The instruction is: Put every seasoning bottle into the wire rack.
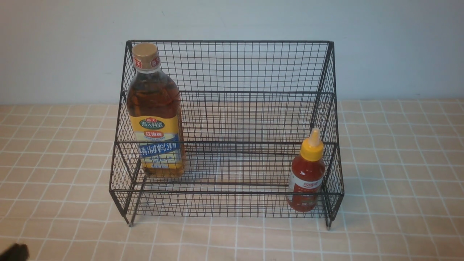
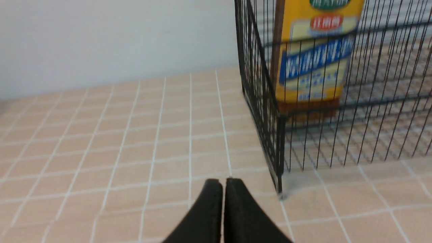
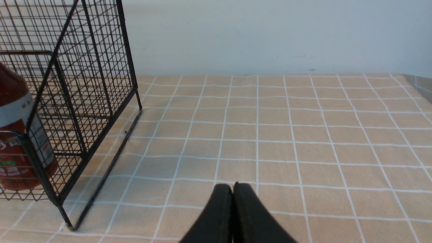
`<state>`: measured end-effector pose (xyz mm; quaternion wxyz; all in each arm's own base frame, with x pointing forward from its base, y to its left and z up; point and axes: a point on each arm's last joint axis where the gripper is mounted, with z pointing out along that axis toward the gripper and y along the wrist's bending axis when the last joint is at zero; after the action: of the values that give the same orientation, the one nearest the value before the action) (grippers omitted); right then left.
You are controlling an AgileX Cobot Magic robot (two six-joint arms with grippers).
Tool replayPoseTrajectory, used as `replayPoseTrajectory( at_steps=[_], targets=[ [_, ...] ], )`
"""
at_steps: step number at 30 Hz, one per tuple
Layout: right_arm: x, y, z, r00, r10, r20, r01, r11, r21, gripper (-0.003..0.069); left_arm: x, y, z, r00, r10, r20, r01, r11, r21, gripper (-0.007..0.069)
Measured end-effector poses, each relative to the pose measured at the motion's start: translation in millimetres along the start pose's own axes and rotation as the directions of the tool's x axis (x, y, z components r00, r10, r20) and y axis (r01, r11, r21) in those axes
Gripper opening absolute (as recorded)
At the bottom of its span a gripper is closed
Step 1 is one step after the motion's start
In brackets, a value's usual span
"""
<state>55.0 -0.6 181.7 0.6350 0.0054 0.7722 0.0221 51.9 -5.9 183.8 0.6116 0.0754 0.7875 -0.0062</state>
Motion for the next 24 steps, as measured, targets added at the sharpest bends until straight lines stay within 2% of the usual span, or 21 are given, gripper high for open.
replayPoseTrajectory(
  at_steps=[3, 24],
  targets=[
    [0.0, 0.0, 0.0, 1.0, 0.0, 0.0, 0.0, 1.0, 0.0, -0.0015, 11.4, -1.0, 3.6, 0.999, 0.0, -0.038, 0.0, 1.0, 0.003, -0.0007],
    [0.0, 0.0, 0.0, 1.0, 0.0, 0.0, 0.0, 1.0, 0.0, -0.0015, 12.0, -1.0, 3.5, 0.999, -0.001, -0.046, 0.002, 1.0, 0.004, -0.0007]
  ],
)
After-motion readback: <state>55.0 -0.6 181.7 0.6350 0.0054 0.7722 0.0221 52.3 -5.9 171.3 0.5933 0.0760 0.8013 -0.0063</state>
